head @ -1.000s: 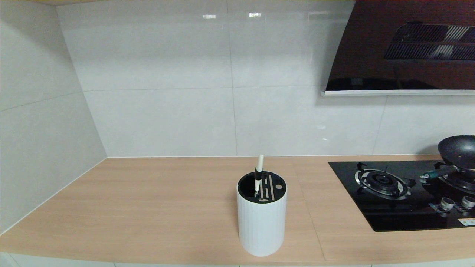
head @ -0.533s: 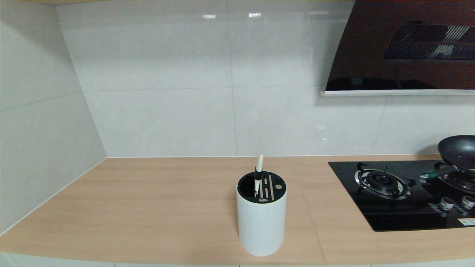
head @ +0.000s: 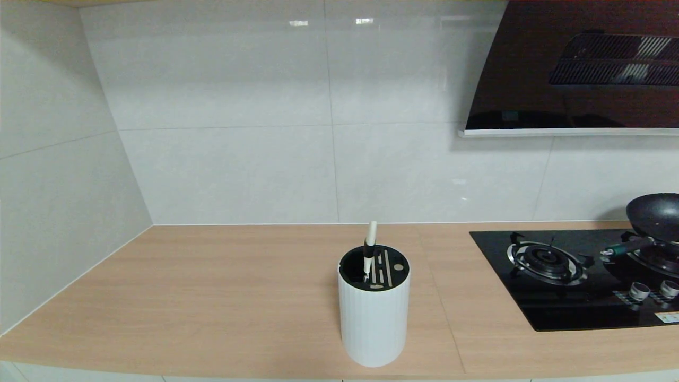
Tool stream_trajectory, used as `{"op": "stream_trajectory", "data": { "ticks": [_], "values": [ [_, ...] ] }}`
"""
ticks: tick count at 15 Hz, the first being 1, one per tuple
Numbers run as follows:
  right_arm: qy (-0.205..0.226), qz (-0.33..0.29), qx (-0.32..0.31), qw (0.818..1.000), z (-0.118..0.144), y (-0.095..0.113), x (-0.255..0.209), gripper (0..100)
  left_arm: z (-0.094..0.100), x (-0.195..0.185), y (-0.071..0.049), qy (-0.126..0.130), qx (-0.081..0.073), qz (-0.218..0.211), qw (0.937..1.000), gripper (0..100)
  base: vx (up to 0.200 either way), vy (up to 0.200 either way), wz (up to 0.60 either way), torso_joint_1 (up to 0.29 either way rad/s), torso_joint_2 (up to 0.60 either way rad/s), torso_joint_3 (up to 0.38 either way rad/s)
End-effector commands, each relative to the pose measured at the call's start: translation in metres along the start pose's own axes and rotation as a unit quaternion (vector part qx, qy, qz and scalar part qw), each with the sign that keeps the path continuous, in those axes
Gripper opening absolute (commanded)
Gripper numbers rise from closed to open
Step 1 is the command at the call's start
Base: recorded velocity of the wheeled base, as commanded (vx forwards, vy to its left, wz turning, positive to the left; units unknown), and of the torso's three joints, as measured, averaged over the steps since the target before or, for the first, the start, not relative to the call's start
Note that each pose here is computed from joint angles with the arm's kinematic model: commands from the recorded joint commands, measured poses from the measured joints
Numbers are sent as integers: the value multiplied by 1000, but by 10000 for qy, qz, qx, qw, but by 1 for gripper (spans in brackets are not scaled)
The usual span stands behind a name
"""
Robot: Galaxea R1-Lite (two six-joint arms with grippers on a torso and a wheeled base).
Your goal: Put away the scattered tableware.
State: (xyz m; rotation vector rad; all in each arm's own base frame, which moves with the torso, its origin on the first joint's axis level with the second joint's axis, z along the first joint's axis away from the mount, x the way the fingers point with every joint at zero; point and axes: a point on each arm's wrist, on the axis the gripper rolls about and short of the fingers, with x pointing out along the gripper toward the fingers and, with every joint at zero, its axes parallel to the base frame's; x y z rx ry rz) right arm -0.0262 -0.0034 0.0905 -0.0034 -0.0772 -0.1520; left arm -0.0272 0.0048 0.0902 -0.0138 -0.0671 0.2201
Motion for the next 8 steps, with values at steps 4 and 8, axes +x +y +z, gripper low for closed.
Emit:
{"op": "stream_trajectory", "data": {
  "ticks": [4, 8],
  "values": [
    [398, 471, -72, 9981, -15, 3, 2, 100, -15, 2, -5, 334, 66, -945, 9949, 100, 0, 0, 0, 0, 0, 0],
    [391, 470, -49, 9981, -15, 3, 2, 100, -15, 2, -5, 334, 66, -945, 9949, 100, 0, 0, 0, 0, 0, 0]
  ]
}}
